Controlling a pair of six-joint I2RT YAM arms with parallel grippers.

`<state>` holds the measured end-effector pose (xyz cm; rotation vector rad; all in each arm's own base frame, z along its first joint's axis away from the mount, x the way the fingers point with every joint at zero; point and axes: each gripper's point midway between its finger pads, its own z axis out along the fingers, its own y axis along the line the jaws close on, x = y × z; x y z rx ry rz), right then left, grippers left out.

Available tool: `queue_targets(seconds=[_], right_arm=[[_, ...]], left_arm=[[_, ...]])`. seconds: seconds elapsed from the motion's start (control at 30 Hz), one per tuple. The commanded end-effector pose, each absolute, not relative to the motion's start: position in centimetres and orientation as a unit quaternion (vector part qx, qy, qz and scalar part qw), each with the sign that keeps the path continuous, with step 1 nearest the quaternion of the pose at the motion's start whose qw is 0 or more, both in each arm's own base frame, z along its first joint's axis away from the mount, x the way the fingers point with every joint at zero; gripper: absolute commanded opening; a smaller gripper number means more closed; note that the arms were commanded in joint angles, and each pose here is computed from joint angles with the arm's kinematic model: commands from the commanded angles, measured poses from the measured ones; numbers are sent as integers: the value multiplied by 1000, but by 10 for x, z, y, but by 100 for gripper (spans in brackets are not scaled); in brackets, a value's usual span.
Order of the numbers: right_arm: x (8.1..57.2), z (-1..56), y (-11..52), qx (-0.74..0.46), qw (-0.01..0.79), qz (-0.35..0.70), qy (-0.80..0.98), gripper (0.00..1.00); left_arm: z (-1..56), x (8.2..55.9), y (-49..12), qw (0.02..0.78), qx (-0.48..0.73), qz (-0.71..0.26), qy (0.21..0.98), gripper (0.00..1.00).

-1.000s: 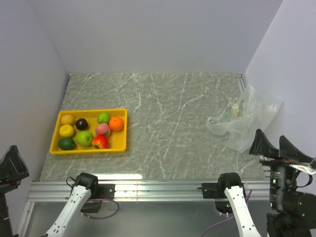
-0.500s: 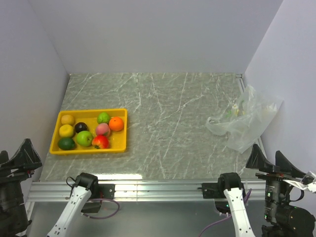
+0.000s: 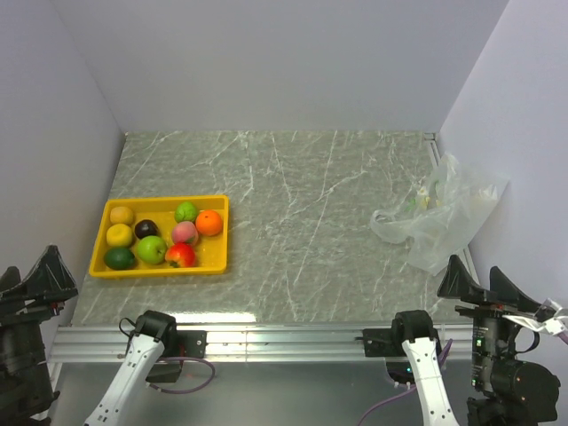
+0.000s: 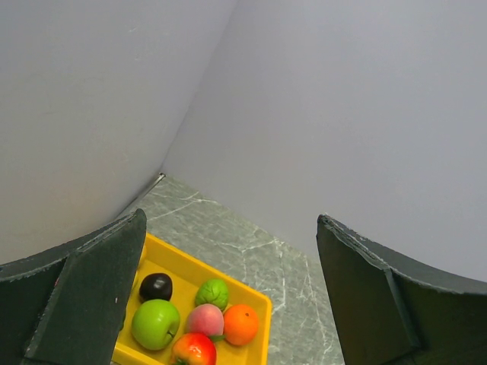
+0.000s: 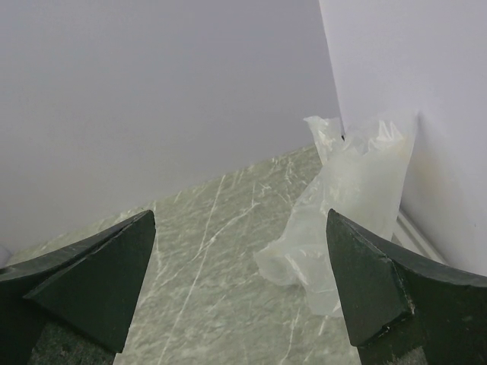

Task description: Untie the knot of the plastic bag and take out the fruit

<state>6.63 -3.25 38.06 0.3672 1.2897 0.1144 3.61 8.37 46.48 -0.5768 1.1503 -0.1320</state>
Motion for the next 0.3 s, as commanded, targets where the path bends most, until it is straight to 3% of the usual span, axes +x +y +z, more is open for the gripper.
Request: queue_targets(seconds=[0.0, 0.27], right_arm=[[74, 388, -30, 166, 787, 58, 591, 100], [80, 389, -29, 169, 788, 62, 588, 100]], left_arm=[[471, 43, 80, 801, -265, -67, 532, 99], [472, 50, 79, 802, -261, -61, 533, 99]])
